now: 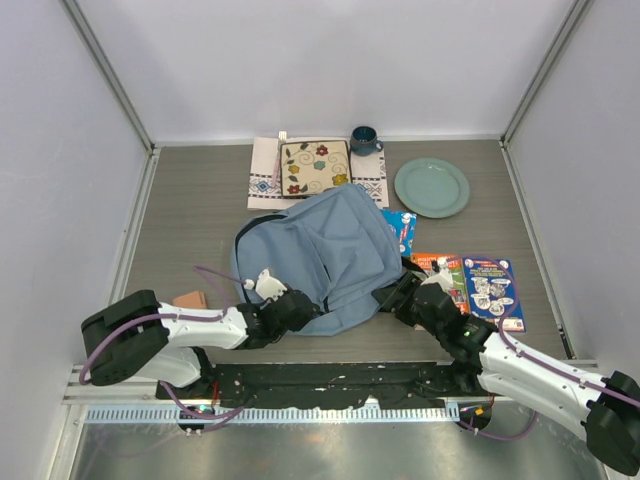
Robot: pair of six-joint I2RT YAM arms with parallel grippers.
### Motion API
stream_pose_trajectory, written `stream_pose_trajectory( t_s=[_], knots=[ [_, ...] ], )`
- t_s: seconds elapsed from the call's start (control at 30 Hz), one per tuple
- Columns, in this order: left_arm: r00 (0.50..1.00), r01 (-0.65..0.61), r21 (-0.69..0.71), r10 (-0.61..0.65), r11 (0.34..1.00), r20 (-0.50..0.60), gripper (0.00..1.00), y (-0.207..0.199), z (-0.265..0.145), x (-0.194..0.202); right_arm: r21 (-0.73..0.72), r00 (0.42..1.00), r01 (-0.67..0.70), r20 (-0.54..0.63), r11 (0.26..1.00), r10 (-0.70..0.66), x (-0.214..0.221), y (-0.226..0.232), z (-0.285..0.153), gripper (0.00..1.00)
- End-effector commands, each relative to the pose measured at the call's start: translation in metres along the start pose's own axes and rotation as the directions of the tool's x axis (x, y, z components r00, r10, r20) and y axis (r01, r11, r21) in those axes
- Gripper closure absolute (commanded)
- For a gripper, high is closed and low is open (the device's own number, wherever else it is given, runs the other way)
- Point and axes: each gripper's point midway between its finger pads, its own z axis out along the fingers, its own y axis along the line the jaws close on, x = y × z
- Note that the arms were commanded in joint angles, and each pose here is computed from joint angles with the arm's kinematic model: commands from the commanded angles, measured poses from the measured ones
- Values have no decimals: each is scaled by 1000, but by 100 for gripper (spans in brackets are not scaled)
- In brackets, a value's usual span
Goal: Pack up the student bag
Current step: Unzip the student bag at the center of the board.
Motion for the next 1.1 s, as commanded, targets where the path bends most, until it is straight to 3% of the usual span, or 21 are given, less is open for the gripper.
stream_pose_trajectory(
  t_s=[0.0, 0.13, 0.2, 0.23, 0.37, 0.4, 0.77, 1.0, 1.07],
  knots=[
    [1000, -13, 11, 13, 1000, 6, 100, 0, 0, -1, -22, 998, -13, 54, 1000, 14, -14, 14, -1, 34],
    [999, -41, 49, 41, 998, 5, 100, -10, -1, 0, -32, 997, 7, 74, 999, -5, -20, 19, -2, 34],
    [997, -73, 63, 72, 995, 13, 100, -14, -2, -1, -28, 996, 20, 88, 999, -17, -23, 21, -2, 42],
    [997, -82, 69, 81, 994, 19, 100, -16, -4, -3, -32, 994, 29, 109, 999, -26, -29, 26, -3, 48],
    [990, -140, 75, 137, 987, 35, 100, -19, -11, -9, -18, 983, 46, 180, 999, -42, -47, 33, -5, 97],
    [984, -175, 64, 172, 982, 41, 100, -15, -12, -11, -13, 979, 49, 198, 999, -45, -51, 34, -5, 99],
    [958, -256, 32, 249, 966, 141, 100, 5, -46, -51, 98, 927, 124, 344, 987, -151, -107, 32, -1, 99],
    [951, -270, 41, 259, 962, 168, 100, 9, -56, -62, 122, 938, 120, 311, 985, -153, -124, 19, 8, 98],
    [953, -277, 65, 265, 959, 150, 100, 5, -55, -57, 89, 955, 133, 254, 987, -151, -115, 28, 8, 75]
  ],
)
